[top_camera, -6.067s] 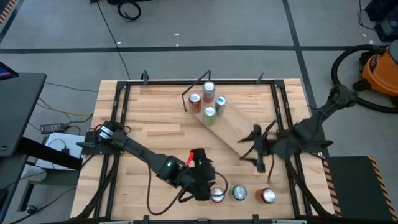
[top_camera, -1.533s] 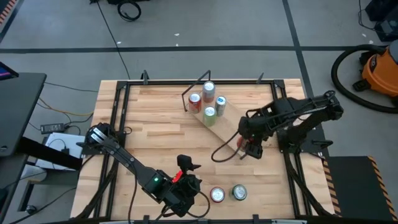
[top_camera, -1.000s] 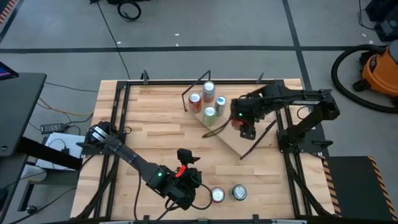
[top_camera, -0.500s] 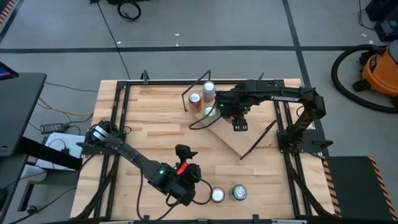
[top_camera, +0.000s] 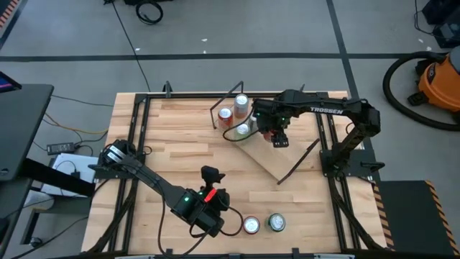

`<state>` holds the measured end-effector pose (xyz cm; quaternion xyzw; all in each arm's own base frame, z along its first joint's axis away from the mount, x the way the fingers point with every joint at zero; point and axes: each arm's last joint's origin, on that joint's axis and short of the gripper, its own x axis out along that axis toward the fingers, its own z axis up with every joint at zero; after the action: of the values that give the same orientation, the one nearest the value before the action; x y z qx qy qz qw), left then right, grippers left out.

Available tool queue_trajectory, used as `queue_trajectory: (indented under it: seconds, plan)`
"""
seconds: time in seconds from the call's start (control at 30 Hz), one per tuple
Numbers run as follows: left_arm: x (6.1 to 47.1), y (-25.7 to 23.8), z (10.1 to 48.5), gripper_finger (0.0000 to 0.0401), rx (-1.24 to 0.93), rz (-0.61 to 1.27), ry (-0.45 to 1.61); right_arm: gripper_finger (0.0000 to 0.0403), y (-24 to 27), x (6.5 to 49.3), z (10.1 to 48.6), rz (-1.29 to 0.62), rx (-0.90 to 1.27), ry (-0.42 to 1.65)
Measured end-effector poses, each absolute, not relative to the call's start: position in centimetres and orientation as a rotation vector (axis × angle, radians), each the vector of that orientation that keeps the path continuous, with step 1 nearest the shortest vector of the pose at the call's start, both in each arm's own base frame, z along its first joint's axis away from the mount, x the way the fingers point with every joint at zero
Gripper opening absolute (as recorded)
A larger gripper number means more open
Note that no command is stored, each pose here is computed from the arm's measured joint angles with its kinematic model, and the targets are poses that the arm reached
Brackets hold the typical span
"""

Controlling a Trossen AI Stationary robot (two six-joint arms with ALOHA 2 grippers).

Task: Place canned beverage on shelf
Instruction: Put the red soda can on the shelf

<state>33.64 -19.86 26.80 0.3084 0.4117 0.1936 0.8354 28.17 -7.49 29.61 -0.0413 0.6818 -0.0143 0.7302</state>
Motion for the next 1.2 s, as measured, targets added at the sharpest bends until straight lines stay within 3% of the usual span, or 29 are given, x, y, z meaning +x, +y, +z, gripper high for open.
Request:
queue_trajectory:
  seconds: [0.2, 0.33, 0.53, 0.93, 1.2]
  plan:
    - [34.3, -20.0, 26.4, 0.0301, 0.642, 0.276, 0.91, 0.0322, -9.2, 27.7, 27.7, -0.025, -0.079, 1.514]
    - [35.0, -19.6, 23.9, 0.0301, 0.675, 0.184, 0.904, 0.0322, -10.1, 27.3, 26.6, -0.018, -0.068, 1.512]
    - [34.9, -18.0, 21.3, 0.0299, 0.654, 0.181, 0.934, 0.0322, -11.0, 26.7, 25.2, -0.004, -0.05, 1.529]
    - [31.9, -14.3, 23.5, 0.0244, 0.471, 0.137, 0.728, 0.0323, -11.4, 26.6, 23.6, -0.003, -0.08, 1.505]
    - [30.2, -12.8, 23.4, 0.0231, 0.4, 0.155, 0.641, 0.0324, -11.3, 26.7, 23.6, 0.012, -0.071, 1.498]
